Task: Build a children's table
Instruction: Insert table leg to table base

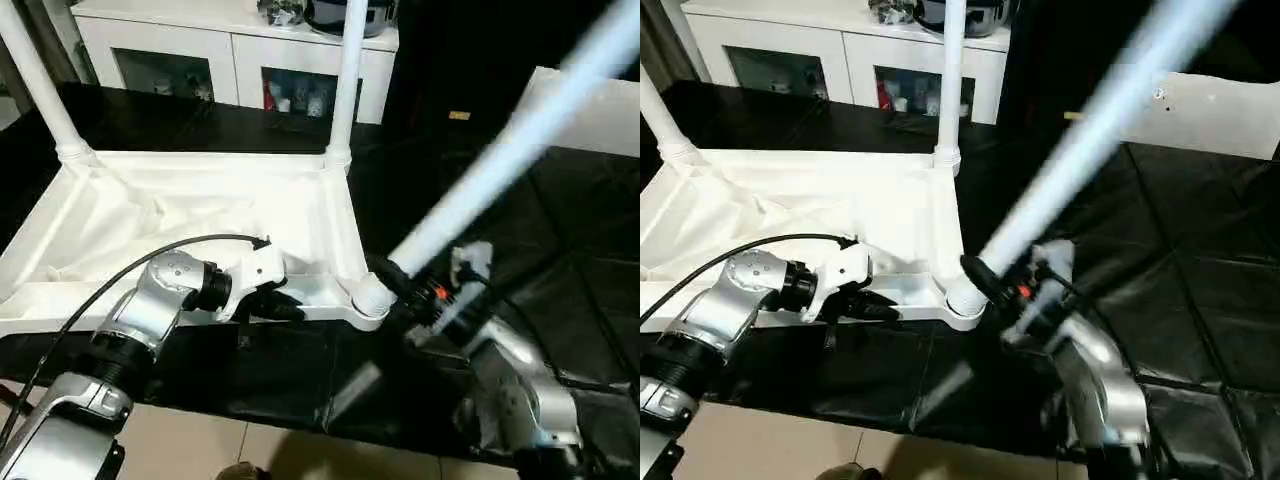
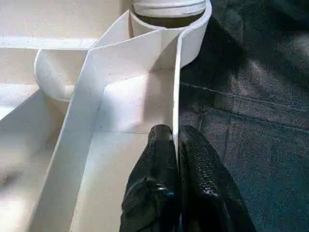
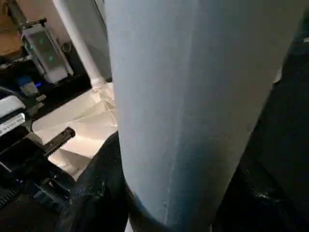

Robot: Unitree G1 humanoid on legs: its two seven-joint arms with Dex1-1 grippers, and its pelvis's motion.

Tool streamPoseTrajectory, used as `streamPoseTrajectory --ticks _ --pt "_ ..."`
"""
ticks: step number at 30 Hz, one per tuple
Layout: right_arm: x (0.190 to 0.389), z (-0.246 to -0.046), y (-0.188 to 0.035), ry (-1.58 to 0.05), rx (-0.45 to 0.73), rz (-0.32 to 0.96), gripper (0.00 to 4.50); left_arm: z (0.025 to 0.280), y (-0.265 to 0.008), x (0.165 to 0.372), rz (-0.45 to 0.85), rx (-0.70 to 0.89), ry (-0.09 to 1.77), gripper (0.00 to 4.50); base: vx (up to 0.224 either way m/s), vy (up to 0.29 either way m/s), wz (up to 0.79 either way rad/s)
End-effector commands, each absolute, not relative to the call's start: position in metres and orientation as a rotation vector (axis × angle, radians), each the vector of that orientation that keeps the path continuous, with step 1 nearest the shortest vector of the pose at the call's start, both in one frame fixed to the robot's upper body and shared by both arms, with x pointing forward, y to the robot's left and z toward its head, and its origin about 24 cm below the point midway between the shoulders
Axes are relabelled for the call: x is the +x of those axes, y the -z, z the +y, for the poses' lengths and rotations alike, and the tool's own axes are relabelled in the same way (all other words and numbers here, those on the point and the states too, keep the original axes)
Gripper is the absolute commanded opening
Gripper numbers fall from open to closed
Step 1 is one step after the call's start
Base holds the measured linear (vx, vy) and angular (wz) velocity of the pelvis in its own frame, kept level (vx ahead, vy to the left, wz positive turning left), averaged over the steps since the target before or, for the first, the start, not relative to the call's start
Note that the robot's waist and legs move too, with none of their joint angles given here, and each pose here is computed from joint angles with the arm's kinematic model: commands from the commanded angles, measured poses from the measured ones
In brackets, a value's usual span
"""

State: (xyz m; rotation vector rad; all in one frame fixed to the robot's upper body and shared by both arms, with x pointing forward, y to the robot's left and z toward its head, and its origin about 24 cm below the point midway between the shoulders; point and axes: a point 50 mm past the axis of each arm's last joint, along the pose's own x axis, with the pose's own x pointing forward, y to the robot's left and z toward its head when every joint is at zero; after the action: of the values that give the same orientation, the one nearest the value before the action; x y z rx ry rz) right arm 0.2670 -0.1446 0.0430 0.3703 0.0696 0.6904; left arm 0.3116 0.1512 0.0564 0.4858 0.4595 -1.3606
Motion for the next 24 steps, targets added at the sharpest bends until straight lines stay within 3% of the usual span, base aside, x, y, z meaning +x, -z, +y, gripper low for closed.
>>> streamPoseTrajectory --ticks 1,12,19,24 --pt "0.258 -0.160 -0.024 -0.616 0.315 0.153 1.88 0.162 -0.067 0.322 0.418 0.482 1.259 0.00 0.000 0.000 0.00" --pt "0.255 -0.149 -0.027 -0.793 -0.014 0.193 1.88 0.162 -0.065 0.323 0.428 0.504 1.267 0.00 0.000 0.000 0.00" --pt "0.267 -0.130 -0.034 -0.958 -0.071 0.223 1.88 0.162 -0.062 0.320 0.456 0.563 1.318 0.00 0.000 0.000 0.00" --pt "0.261 -0.125 -0.026 -1.089 -0.084 0.303 1.88 0.157 -0.066 0.320 0.457 0.602 1.368 0.00 0.000 0.000 0.00"
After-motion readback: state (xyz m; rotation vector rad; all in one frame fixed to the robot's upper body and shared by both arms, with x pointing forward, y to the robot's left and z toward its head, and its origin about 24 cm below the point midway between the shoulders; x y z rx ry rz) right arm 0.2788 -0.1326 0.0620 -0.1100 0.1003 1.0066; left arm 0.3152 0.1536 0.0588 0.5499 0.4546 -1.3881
